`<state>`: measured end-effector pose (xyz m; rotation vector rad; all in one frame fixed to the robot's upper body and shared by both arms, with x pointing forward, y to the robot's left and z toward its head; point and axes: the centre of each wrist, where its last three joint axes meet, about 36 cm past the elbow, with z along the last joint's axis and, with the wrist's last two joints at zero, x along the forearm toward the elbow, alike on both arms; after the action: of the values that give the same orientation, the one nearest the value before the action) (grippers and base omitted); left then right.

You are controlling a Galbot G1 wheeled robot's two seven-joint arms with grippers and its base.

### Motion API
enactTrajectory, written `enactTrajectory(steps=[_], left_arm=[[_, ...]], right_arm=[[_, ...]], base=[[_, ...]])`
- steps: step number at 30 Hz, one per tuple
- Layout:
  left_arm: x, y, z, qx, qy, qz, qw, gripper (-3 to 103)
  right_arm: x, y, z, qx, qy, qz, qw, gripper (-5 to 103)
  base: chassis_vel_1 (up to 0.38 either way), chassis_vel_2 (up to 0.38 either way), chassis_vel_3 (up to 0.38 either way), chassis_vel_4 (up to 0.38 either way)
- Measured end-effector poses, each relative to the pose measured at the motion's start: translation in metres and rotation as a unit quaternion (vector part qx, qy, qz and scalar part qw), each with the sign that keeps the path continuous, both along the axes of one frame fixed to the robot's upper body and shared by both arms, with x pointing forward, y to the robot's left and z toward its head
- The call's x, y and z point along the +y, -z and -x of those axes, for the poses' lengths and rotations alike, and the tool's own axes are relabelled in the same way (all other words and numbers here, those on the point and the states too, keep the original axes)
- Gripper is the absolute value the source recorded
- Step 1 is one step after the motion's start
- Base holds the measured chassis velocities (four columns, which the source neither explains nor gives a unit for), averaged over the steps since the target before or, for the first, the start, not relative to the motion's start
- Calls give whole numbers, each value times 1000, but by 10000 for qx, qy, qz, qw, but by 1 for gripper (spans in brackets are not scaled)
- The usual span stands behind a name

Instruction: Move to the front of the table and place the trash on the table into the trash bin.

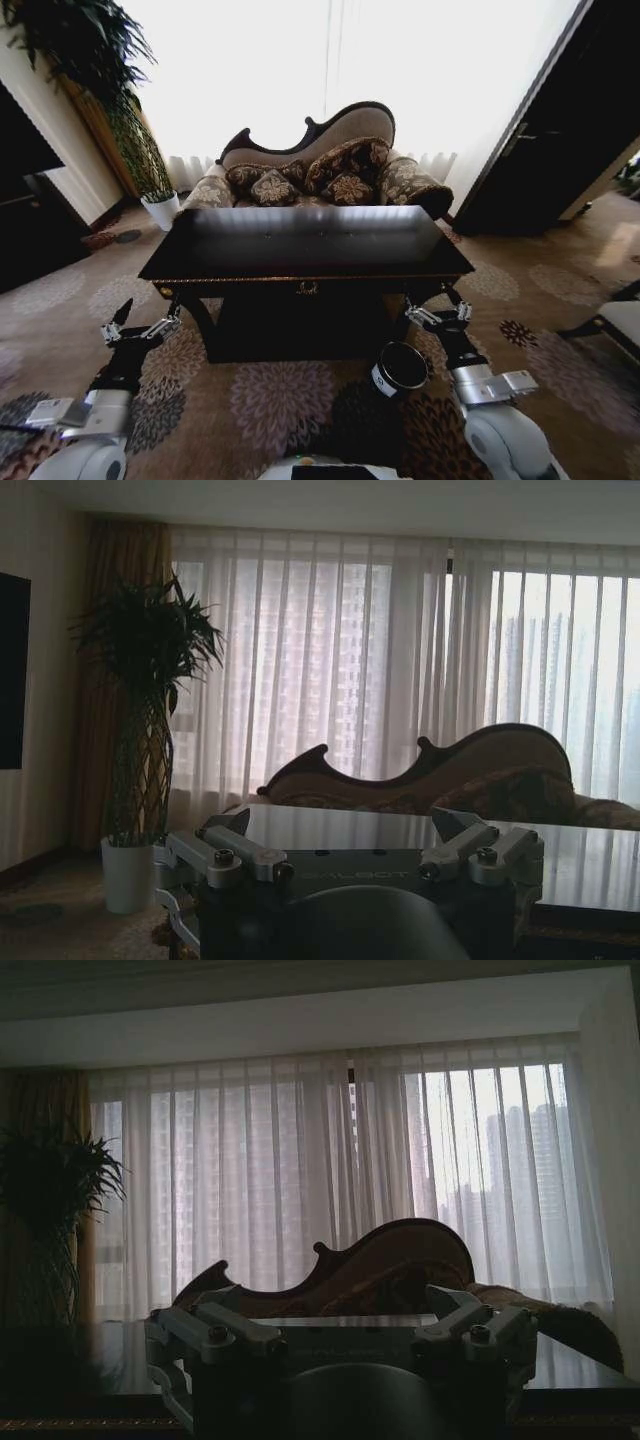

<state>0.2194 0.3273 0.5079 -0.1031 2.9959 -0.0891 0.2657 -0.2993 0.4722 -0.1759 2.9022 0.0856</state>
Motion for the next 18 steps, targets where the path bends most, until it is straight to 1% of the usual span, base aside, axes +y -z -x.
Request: enactTrajectory(steps=[11, 18], left_arm=[[-1, 1, 0, 12, 17, -29, 10000, 100], [-1, 2, 0, 7, 25, -47, 10000, 100]], right_arm=[[0, 1, 2, 12, 48, -48, 10000, 100], [0, 3, 1, 18, 52, -67, 10000, 100]], base=[[367, -377, -360, 367], [312, -323, -328, 325]])
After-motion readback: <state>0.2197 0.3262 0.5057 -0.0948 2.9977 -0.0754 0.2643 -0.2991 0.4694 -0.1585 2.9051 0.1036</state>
